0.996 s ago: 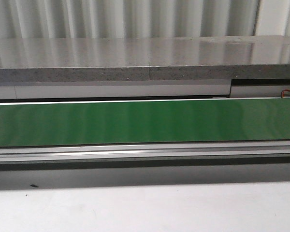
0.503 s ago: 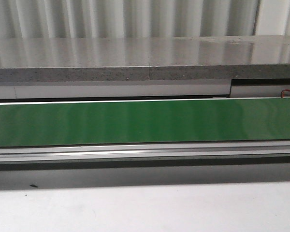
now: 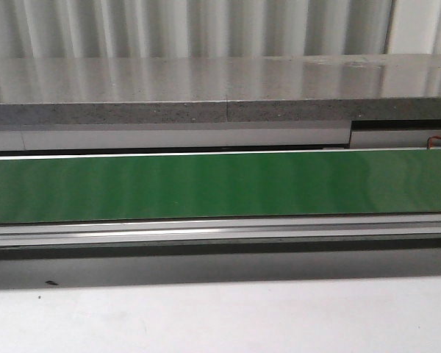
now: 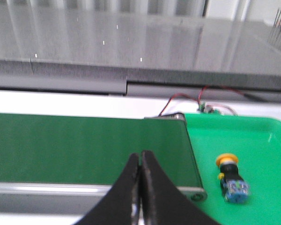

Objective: Move button from right to left

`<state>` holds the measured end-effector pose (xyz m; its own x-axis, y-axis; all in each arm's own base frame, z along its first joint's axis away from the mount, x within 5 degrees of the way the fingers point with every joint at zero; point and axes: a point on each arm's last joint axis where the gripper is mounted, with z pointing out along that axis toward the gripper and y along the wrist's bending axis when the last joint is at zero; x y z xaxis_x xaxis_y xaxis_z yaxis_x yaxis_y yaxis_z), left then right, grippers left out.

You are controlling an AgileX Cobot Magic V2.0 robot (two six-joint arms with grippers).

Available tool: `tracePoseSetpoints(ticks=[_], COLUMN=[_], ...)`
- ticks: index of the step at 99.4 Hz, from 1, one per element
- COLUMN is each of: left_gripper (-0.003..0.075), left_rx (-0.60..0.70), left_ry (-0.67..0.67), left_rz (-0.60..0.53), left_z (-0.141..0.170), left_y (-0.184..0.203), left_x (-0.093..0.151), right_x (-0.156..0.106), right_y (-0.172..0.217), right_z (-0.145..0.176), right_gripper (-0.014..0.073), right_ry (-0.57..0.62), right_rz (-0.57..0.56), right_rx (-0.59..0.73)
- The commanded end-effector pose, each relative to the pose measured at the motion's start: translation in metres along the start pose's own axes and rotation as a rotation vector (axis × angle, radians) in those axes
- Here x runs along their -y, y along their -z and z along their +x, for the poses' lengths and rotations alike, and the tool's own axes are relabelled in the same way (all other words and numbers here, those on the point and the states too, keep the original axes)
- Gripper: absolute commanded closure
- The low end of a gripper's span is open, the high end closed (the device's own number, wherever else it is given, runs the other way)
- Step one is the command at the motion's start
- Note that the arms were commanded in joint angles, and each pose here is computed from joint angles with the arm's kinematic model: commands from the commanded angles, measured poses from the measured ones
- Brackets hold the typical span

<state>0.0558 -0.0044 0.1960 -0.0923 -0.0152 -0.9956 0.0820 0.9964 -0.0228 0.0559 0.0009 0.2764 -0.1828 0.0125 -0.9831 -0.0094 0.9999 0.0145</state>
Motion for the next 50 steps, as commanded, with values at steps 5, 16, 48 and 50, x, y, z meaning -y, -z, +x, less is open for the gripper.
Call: tracePoseSetpoints(ticks=[5, 16, 48, 50], left_gripper=[0.0741, 0.0741, 0.0741, 0.0741], left_rx=[0.072, 0.072, 0.072, 0.072], left_ry=[0.004, 0.004, 0.004, 0.004], left_rz=[0.008, 0.008, 0.008, 0.008], left_z=[0.004, 0.004, 0.004, 0.004], left_y=[0.000, 0.000, 0.000, 0.000], left_x=[0.000, 0.000, 0.000, 0.000], right_x=[0.001, 0.001, 0.000, 0.000], right_y=[-0.006, -0.018, -0.051, -0.053], right_z=[-0.028, -0.037, -0.042, -0.043], right_gripper=[0.0661, 0.0661, 0.0661, 0.0661], right_ry=[0.012, 0.011, 0.000, 0.000], right_rz=[0.012, 0.013, 0.006, 0.006], right_rx=[-0.083, -0.190, -0.553, -0.573])
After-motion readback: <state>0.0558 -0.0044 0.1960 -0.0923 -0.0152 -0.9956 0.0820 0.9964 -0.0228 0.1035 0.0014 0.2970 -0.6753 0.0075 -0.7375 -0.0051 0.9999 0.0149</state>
